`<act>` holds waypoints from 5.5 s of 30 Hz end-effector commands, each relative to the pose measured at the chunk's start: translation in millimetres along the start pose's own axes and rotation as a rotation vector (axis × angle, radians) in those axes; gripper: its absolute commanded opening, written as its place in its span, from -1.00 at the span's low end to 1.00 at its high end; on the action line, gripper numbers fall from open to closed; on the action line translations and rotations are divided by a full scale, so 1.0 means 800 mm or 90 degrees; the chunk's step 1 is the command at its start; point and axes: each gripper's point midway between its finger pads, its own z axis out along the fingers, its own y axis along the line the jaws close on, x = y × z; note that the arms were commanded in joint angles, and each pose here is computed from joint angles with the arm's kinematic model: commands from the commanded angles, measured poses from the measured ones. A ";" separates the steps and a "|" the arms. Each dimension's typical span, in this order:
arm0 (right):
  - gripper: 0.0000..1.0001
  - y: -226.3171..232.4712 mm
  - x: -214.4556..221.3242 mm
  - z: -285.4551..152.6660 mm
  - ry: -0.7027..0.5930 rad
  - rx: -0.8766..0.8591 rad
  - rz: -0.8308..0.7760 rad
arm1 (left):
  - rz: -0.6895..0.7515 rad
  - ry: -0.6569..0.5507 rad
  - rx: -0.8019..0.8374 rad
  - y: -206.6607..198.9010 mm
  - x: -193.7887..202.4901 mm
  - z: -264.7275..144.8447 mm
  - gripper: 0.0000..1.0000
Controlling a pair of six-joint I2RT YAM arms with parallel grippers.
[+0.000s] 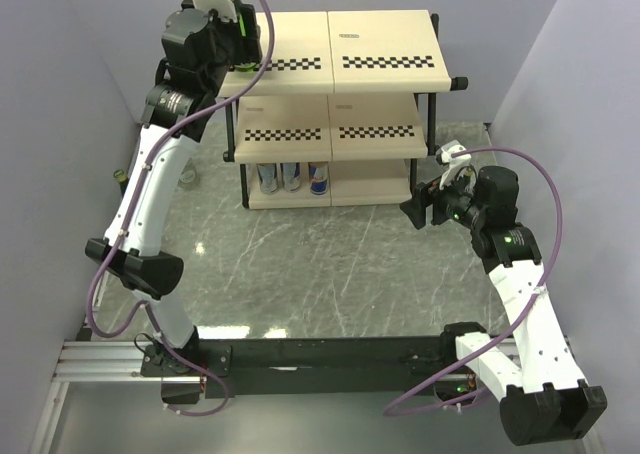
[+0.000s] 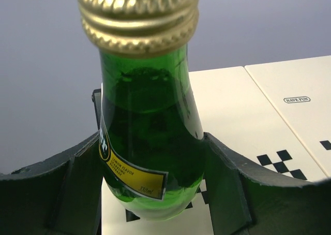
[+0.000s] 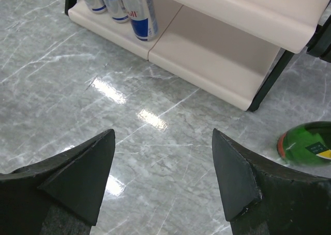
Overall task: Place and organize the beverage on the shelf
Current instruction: Place the drink on the shelf.
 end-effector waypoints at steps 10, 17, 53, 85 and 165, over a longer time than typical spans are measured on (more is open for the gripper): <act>0.61 0.004 -0.005 -0.002 -0.015 -0.010 -0.006 | -0.081 -0.182 0.037 -0.004 -0.135 -0.054 -0.99; 0.61 0.005 -0.005 -0.002 -0.016 -0.014 -0.005 | -0.095 -0.179 0.061 -0.010 -0.141 -0.064 -0.99; 0.57 0.007 -0.003 0.000 -0.012 -0.023 -0.001 | -0.101 -0.153 0.046 -0.014 -0.108 -0.027 -0.12; 0.57 0.006 -0.002 0.000 -0.012 -0.020 0.000 | -0.102 -0.141 0.045 -0.016 -0.095 -0.017 0.20; 0.63 0.006 -0.004 -0.006 -0.019 -0.020 -0.041 | -0.153 -0.206 0.154 -0.039 -0.156 -0.092 0.99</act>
